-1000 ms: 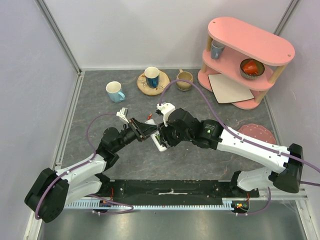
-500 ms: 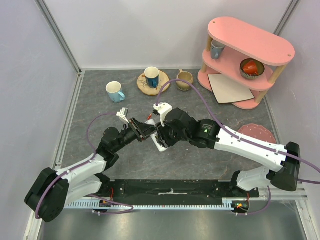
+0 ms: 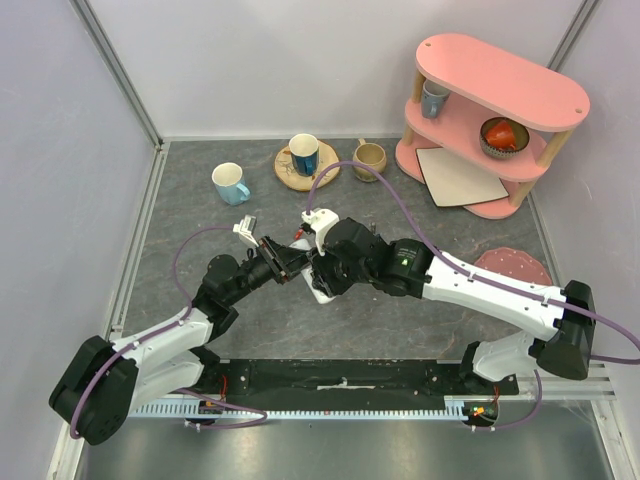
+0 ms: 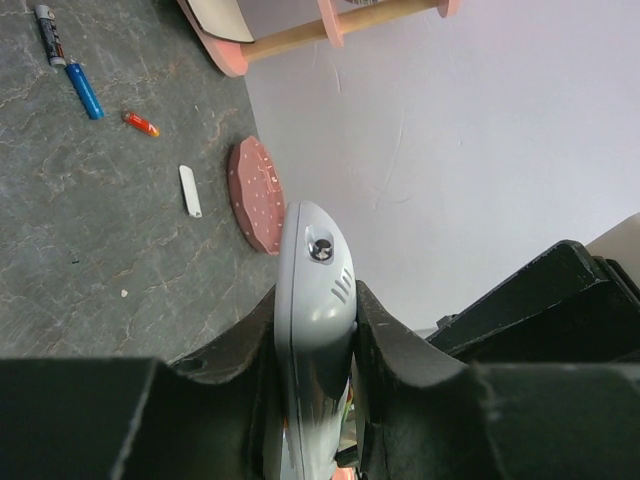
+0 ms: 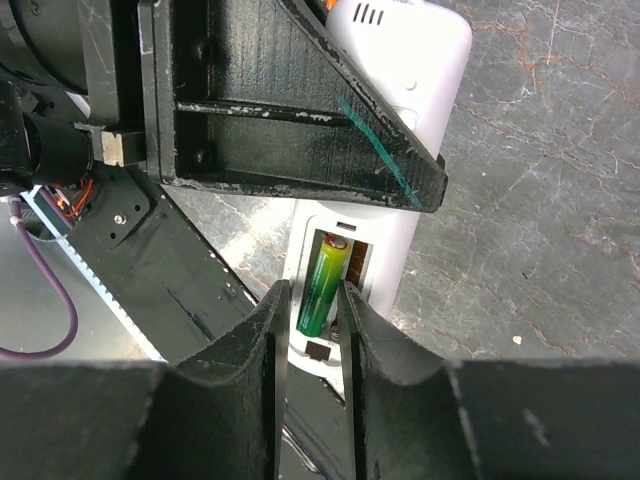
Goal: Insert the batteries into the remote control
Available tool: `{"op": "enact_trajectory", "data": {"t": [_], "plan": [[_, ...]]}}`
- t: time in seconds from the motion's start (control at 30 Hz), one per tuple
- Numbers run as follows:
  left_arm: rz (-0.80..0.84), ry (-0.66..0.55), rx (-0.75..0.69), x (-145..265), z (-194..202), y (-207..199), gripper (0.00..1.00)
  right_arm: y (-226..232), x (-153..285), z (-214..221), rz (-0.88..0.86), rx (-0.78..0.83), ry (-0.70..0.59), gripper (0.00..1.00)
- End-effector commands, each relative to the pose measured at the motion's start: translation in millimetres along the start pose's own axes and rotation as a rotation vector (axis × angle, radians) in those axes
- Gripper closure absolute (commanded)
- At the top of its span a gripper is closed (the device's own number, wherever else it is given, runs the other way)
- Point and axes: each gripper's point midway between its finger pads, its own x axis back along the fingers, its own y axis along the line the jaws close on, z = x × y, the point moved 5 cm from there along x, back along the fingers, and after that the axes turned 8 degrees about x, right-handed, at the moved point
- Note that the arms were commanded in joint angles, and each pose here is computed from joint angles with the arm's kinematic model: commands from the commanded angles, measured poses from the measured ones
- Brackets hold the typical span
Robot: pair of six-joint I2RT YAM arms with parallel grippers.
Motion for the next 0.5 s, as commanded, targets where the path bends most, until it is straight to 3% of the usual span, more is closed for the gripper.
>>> {"op": "enact_trajectory", "data": {"t": [0.0, 0.47], "plan": [[0.111, -0.024, -0.053, -0.7, -4.5, -27.8, 0.98, 1.3, 1.2, -8.0, 0.003, 0.008, -0.022, 0.7], [0.098, -0.021, -0.053, 2.0, -2.6, -21.3, 0.98, 0.7, 17.3, -13.9, 0.006, -0.009, -0.065, 0.9]]}}
